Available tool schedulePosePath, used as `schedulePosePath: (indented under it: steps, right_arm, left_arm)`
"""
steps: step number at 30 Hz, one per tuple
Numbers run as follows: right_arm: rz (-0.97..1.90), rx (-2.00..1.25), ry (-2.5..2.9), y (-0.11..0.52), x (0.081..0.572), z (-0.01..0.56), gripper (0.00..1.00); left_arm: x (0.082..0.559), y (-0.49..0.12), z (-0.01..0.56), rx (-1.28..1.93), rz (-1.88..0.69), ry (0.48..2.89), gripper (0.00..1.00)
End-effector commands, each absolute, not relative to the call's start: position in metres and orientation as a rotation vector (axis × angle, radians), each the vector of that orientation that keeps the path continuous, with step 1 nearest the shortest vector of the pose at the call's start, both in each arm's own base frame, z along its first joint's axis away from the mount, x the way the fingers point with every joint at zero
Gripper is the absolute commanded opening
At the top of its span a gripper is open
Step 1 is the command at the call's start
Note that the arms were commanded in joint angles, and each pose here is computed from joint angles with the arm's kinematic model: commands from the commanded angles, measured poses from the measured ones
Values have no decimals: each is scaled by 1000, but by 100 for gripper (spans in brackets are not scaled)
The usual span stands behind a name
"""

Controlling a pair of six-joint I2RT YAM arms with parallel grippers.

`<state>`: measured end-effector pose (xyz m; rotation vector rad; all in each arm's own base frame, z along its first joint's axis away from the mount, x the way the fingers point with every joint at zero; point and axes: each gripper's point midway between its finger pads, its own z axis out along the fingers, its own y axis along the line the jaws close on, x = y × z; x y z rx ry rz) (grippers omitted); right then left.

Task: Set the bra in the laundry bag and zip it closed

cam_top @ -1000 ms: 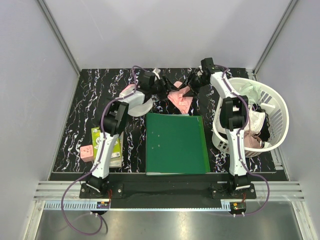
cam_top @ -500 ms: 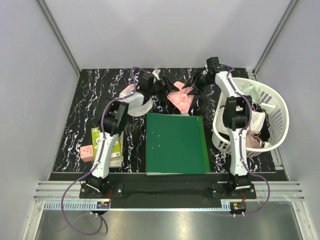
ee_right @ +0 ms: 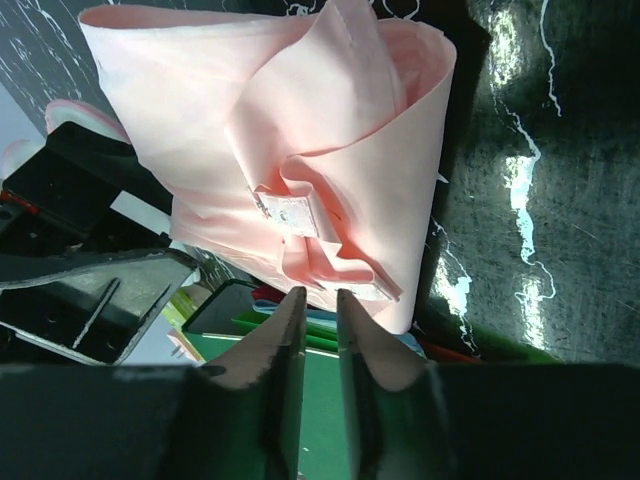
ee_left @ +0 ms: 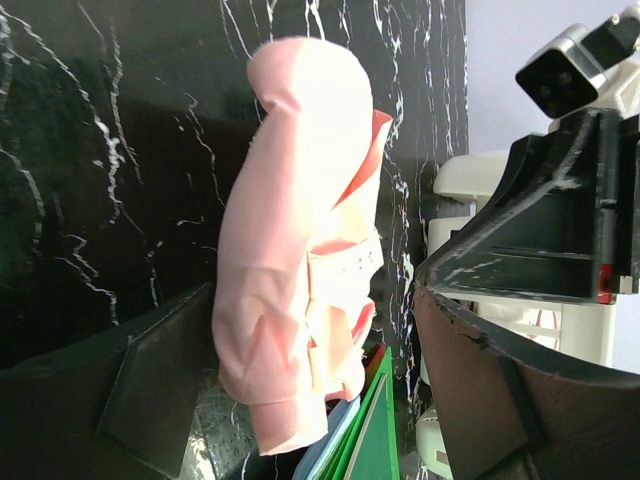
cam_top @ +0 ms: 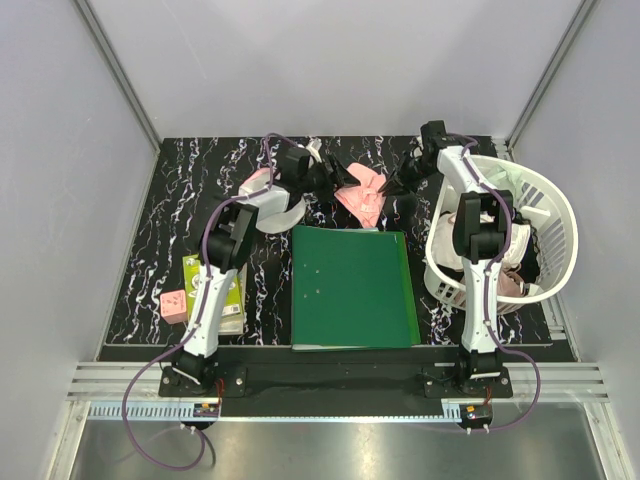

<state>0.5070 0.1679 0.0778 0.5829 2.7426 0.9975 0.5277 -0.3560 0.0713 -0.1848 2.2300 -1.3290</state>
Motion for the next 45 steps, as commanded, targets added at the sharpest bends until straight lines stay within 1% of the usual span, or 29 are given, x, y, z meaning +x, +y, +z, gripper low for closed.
schedulePosePath:
  steps: [1,3,9,14,19,22,23,25,26,28,29,30,31,33,34,36,37,39,40,45]
  right_arm:
    - [998,498,2718,175,510,86,22]
    - [1008,485,2713,181,514,85,18]
    - [1002,489,2724,189,520,72,15]
    - [980,471,2731,192,521,66,14]
    - [1025,440,2731,203,522,66,14]
    - [1041,410,2703,206,524,82,22]
    - [1027,397,2696,203,522,91,27]
    - [991,405,2710,195,517,96,32]
    - [986,405,2698,191,515,108,35]
    - [955,415,2704,179,511,111,38]
    - [951,403,2680,175,511,125,40]
    - [937,410,2669,168,512,129,44]
    - [936,410,2659,164,511,134,45]
    - [954,407,2636,159,510,148,48]
    - [951,417,2629,153,510,153,49]
    - [932,409,2616,147,510,160,51]
    - [922,414,2612,142,509,162,52]
    - [917,405,2612,140,509,164,53]
    - [915,406,2617,139,508,164,54]
    - [904,391,2635,138,503,160,54]
  left_arm:
    - [529,-369,122,-83,-1355,2105,84]
    - [528,-374,121,-84,-1364,2110,84]
    - [527,-382,118,-93,-1361,2125,83]
    - [526,-384,111,-121,-1364,2147,81]
    - [524,-384,108,-150,-1369,2161,77]
    - [523,-380,104,-175,-1362,2181,76]
    - [522,-379,101,-198,-1372,2194,76]
    - [524,-373,95,-259,-1384,2224,73]
    - [524,-370,89,-278,-1393,2237,71]
    - [527,-366,87,-307,-1429,2247,63]
    - [527,-366,85,-316,-1431,2259,61]
    - [530,-365,83,-322,-1433,2265,56]
    - [530,-365,83,-316,-1440,2268,54]
    - [530,-366,76,-326,-1442,2295,44]
    - [532,-368,81,-314,-1456,2293,40]
    - [529,-368,73,-316,-1464,2326,36]
    - [529,-369,74,-315,-1466,2326,33]
    - [529,-368,73,-317,-1471,2327,30]
    - [529,-369,70,-323,-1473,2335,26]
    - [531,-367,70,-346,-1516,2335,13]
